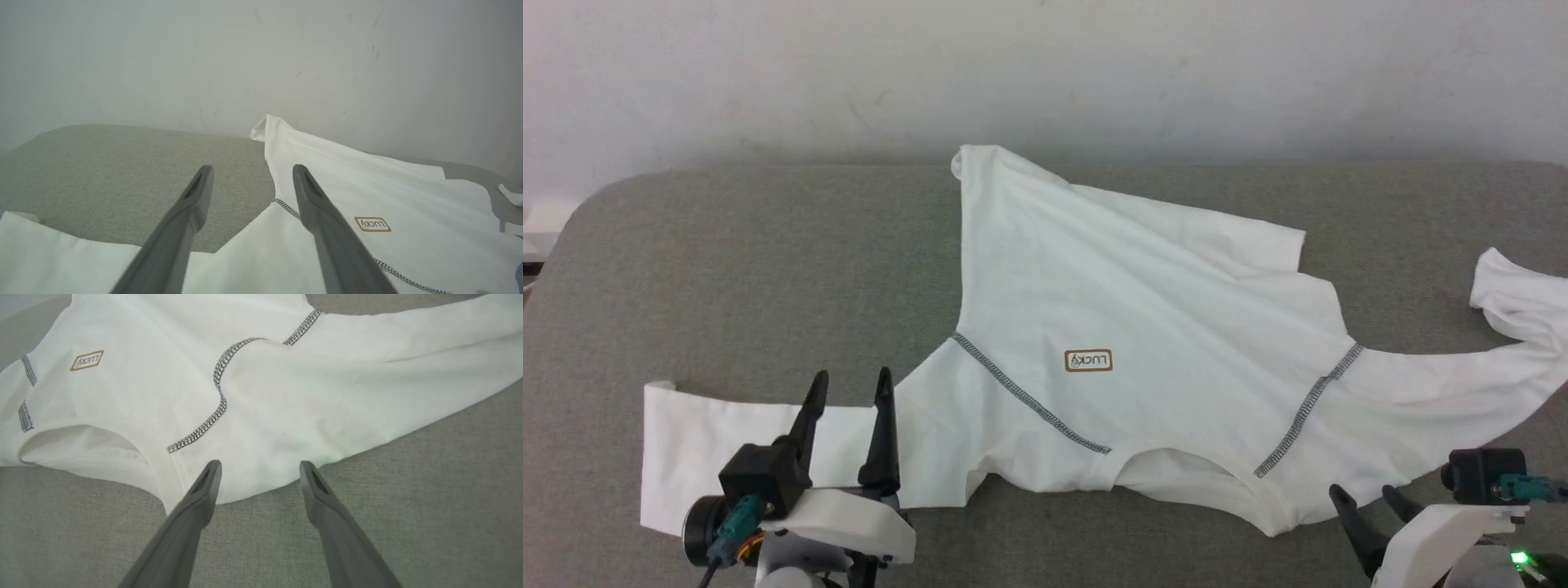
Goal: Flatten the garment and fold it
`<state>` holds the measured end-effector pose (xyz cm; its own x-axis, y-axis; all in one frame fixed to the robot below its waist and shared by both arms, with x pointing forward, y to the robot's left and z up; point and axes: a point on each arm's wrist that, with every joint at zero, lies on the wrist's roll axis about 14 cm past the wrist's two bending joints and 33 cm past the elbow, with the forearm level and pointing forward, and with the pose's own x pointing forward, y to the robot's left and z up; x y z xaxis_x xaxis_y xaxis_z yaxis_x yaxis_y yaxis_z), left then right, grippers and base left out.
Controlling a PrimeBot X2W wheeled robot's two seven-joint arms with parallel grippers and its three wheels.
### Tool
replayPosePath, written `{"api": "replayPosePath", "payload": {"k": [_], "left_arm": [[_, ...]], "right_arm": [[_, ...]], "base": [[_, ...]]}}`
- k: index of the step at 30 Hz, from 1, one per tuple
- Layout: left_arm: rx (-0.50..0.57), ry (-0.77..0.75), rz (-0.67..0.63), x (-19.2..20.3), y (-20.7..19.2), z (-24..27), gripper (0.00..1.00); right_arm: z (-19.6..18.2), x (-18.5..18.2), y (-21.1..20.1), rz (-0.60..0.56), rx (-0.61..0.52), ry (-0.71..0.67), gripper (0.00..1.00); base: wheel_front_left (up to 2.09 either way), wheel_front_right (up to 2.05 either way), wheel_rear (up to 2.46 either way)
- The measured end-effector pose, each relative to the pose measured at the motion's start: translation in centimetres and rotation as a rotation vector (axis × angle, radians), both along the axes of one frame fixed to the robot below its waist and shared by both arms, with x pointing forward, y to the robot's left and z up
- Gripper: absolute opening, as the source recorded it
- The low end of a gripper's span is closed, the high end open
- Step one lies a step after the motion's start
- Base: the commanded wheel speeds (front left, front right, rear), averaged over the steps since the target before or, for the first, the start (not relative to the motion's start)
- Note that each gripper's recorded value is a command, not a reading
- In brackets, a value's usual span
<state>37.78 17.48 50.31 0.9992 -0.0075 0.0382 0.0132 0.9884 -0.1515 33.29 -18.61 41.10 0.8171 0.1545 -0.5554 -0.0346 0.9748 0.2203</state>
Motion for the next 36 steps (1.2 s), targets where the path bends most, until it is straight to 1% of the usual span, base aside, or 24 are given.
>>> {"api": "replayPosePath", "payload": {"k": [5,10,19,22,23,24,25,28,31,32,36], "left_arm": [[0.006,0.007,0.031,-1.2,0.9,-0.2,1.0],[0.021,0.013,0.036,-1.7,1.1,-0.4,1.0],[0.029,0.044,0.028,-1.5,0.8,-1.5,1.0],[0.029,0.051,0.023,-1.3,0.7,-1.7,1.0],[0.029,0.057,0.019,-1.4,0.6,-1.8,1.0],[0.029,0.064,0.014,-1.4,0.5,-2.0,1.0],[0.027,0.07,0.006,-1.4,0.4,-2.2,1.0],[0.013,0.103,-0.027,-1.6,-0.4,-2.8,1.0],[-0.019,0.163,-0.097,-2.1,-2.1,-3.7,1.0],[-0.038,0.196,-0.129,-2.4,-2.9,-4.2,1.0],[-0.166,0.349,-0.233,-4.0,-6.5,-6.1,1.0]], "right_arm": [[-1.7,-0.4,0.9,-0.011,0.061,0.108,1.0],[-3.6,-0.9,0.5,-0.039,0.072,0.195,1.0],[-4.2,0.8,1.6,-0.052,0.154,0.203,1.0],[-4.4,1.3,2.2,-0.037,0.156,0.203,1.0],[-4.4,1.5,2.3,-0.033,0.155,0.203,0.89],[-4.5,1.6,2.3,-0.032,0.154,0.2,0.31],[-4.4,1.7,2.3,-0.033,0.153,0.193,0.0],[-4.2,1.8,2.1,-0.036,0.141,0.168,0.0],[-3.7,1.6,2.0,-0.035,0.13,0.147,0.0],[-3.6,1.4,1.9,-0.033,0.121,0.142,0.0],[-2.8,0.5,1.4,-0.035,0.108,0.115,0.0]], "base": [[0.0,0.0,0.0],[0.0,0.0,0.0],[0.0,0.0,0.0],[0.0,0.0,0.0],[0.0,0.0,0.0],[0.0,0.0,0.0],[0.0,0.0,0.0],[0.0,0.0,0.0],[0.0,0.0,0.0],[0.0,0.0,0.0],[0.0,0.0,0.0]]}}
